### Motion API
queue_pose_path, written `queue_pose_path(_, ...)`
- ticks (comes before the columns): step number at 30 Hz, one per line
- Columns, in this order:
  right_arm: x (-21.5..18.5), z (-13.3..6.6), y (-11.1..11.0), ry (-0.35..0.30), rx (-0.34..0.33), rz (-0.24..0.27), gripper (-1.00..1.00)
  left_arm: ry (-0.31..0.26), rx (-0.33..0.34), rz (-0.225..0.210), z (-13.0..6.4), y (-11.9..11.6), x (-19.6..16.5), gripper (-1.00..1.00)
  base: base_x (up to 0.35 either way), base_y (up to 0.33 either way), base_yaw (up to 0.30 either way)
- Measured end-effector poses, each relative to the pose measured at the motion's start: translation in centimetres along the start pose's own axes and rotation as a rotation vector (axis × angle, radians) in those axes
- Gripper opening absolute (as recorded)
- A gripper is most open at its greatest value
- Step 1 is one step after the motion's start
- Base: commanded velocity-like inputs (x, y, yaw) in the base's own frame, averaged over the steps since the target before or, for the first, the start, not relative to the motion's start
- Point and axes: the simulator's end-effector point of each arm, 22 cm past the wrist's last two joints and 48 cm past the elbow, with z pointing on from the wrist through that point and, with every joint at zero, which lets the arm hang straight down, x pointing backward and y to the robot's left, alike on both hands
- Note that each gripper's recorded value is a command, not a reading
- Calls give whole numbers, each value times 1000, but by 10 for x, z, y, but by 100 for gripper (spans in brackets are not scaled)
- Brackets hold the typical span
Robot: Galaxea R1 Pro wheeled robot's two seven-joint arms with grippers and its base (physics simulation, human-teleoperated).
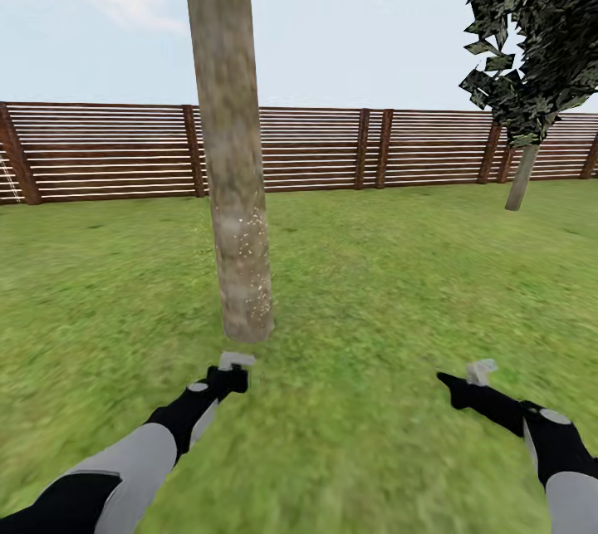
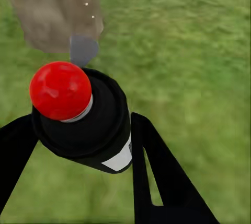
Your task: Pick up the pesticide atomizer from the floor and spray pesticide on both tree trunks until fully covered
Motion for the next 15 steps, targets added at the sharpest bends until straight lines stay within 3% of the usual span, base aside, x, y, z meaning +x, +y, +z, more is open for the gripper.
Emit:
queue_pose_path(3,-12,-28,-77,-119,315,21,-100,-16,-216,-136,-13,50,37,-100,0,0,0)
queue_pose_path(4,-7,-33,-89,-126,370,39,100,-7,-261,-153,-19,63,51,-100,0,0,0)
queue_pose_path(6,6,-34,-92,-116,401,74,100,-4,-309,-162,-28,79,74,-100,0,0,0)
queue_pose_path(9,59,-31,-72,-38,372,138,100,46,-352,-157,-42,100,117,-100,0,0,0)
queue_pose_path(11,103,-43,-58,21,361,157,100,59,-366,-150,-49,106,135,-100,0,0,0)
queue_pose_path(13,132,-48,-38,28,337,148,100,80,-394,-200,-57,111,155,-100,0,0,0)
queue_pose_path(15,160,-46,-16,42,328,177,100,107,-429,-275,-66,115,176,-100,0,0,0)
